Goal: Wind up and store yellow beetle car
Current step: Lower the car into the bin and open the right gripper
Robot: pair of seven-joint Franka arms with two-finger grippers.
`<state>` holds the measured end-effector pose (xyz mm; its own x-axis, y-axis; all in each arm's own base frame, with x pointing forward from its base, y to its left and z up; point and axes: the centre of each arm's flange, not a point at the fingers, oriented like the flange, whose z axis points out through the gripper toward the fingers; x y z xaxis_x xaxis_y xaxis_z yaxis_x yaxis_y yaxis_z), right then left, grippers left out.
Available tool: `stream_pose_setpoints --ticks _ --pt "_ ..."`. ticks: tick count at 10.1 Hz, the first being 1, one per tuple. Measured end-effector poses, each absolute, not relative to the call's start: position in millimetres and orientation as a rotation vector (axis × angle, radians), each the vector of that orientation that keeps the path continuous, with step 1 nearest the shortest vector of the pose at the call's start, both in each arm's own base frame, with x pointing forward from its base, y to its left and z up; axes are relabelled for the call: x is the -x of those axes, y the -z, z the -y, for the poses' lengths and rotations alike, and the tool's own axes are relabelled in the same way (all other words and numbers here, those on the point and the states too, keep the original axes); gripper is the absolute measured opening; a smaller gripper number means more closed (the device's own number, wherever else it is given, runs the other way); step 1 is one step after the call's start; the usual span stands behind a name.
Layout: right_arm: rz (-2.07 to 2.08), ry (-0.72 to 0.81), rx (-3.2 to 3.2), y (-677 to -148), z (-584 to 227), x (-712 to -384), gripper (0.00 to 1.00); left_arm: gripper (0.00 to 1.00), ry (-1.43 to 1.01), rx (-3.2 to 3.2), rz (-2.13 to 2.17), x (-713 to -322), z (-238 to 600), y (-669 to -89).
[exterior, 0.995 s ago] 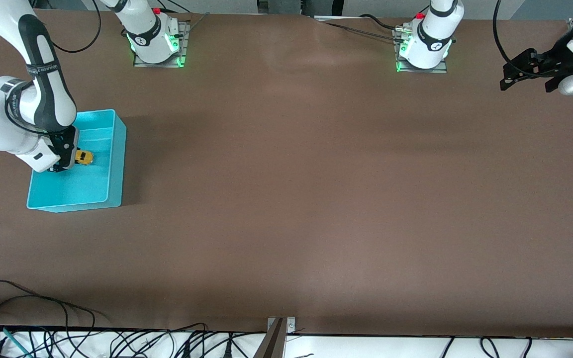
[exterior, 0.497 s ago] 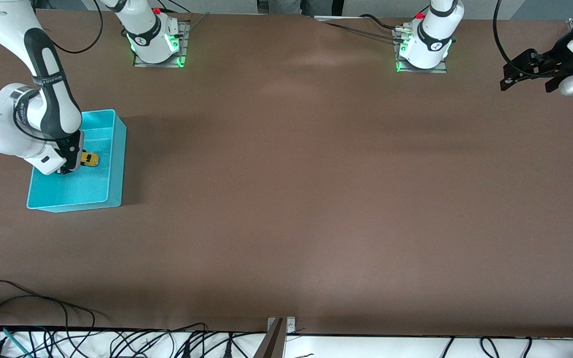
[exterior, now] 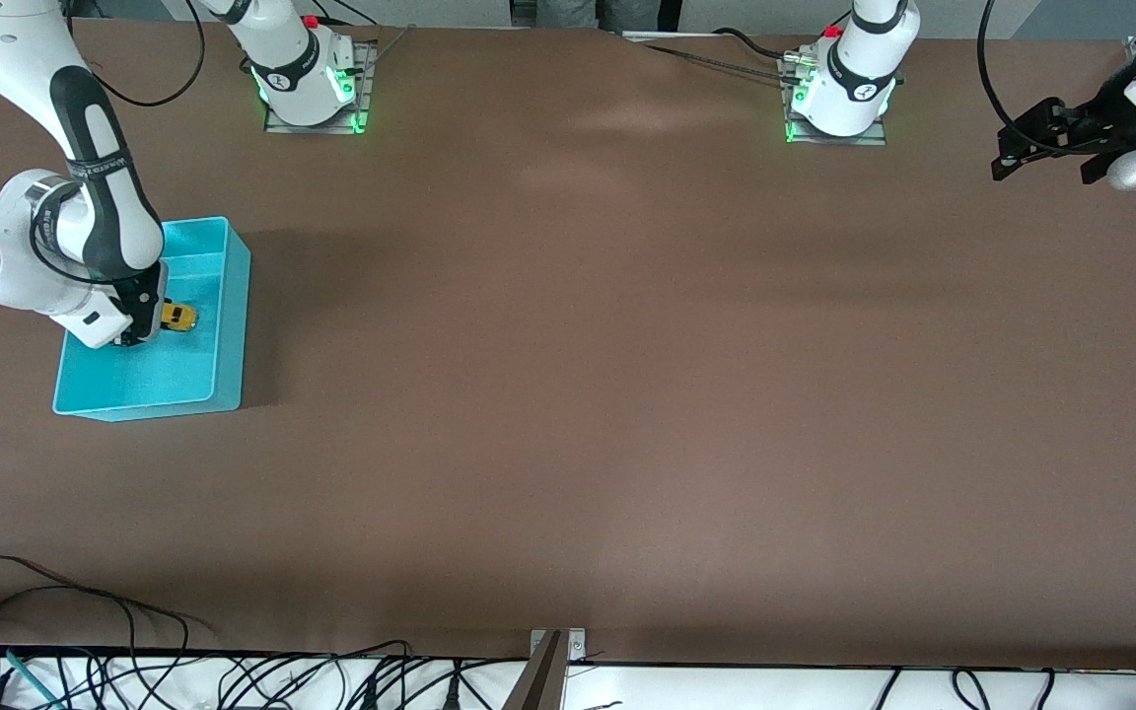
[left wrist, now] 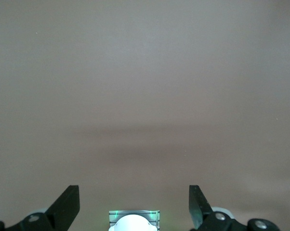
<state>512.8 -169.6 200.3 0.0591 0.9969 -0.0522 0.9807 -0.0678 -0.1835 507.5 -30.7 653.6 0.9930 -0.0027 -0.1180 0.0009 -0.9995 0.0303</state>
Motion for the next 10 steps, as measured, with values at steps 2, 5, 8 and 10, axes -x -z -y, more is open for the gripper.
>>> stream_pose_setpoints --ticks 2,5,8,10 --pt "2.078 -0.205 2.189 -198 171 -512 0.44 1.0 0.184 -3.106 0.001 -508 31 -653" --pt "2.082 -0.2 2.183 -198 172 -513 0.44 1.0 0.185 -3.106 0.001 -508 31 -653" --pt "2.085 -0.2 2.183 -198 172 -515 0.45 1.0 0.185 -3.106 0.001 -508 30 -653" --pt "2.086 -0.209 2.186 -189 172 -517 0.58 1.0 0.185 -3.106 0.001 -508 30 -653"
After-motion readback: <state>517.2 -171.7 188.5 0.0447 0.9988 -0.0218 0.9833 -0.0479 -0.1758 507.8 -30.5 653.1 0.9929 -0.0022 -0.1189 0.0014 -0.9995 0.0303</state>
